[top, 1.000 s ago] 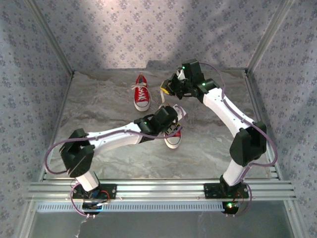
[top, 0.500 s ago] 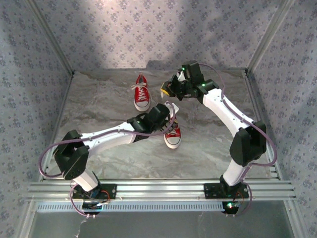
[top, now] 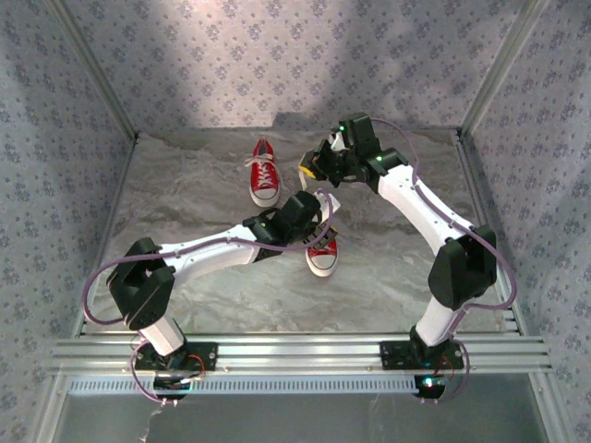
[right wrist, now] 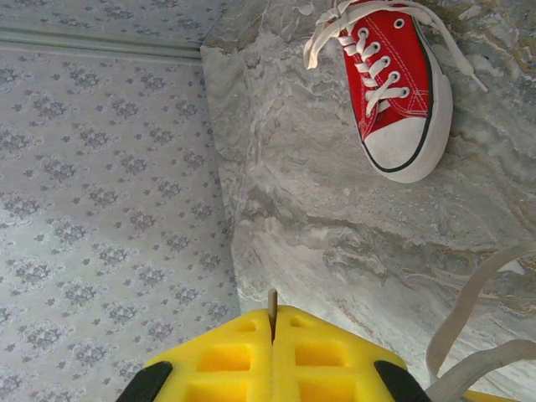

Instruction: Tie the shoes

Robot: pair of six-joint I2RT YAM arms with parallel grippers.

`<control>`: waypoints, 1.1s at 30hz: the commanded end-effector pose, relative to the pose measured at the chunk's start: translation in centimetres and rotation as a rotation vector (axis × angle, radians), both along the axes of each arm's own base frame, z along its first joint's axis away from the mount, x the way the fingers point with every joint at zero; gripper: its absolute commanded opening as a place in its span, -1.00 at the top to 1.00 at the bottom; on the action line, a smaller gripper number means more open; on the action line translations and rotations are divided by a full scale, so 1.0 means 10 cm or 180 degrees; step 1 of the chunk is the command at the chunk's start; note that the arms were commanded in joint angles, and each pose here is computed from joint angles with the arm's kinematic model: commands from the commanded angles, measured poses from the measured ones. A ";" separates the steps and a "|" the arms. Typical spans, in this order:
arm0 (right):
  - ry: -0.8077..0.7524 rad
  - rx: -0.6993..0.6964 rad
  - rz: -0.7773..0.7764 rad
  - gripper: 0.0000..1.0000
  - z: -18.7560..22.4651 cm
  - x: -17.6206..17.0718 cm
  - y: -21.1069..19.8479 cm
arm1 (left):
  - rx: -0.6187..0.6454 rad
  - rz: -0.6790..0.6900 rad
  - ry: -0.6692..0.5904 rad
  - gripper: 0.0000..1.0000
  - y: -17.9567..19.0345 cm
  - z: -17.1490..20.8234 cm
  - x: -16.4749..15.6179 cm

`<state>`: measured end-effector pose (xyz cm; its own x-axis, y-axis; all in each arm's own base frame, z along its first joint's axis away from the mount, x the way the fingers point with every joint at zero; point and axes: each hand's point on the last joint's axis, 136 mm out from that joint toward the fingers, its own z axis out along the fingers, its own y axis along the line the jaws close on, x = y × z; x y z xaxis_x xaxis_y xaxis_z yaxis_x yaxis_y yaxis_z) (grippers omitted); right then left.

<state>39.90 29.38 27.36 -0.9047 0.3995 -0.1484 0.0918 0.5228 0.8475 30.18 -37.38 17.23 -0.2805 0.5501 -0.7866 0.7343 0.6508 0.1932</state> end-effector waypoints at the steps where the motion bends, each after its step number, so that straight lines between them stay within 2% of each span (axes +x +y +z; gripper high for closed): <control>1: -0.0120 0.0133 0.0134 1.00 0.23 -0.11 0.07 | 0.0009 -0.0035 -0.0189 -0.59 -0.07 0.11 0.09; 5: -0.0155 0.0138 0.0180 1.00 0.29 -0.16 0.11 | -0.0005 -0.0035 -0.0273 -0.59 -0.08 0.16 0.12; 12: -0.0153 0.0159 0.0252 1.00 0.30 -0.20 0.17 | -0.0265 -0.0146 -0.0373 -0.60 -0.11 0.28 0.06; 19: -0.0161 0.0170 0.0262 1.00 0.33 -0.21 0.17 | -0.0238 -0.0190 -0.0496 -0.59 -0.07 0.27 0.05; 25: -0.0159 0.0211 0.0286 1.00 0.38 -0.23 0.19 | -0.0404 -0.0403 -0.0663 -0.59 -0.10 0.33 -0.05; 33: -0.0173 0.0200 0.0295 1.00 0.41 -0.24 0.19 | -0.0193 -0.0633 -0.1072 -0.58 -0.04 0.22 -0.11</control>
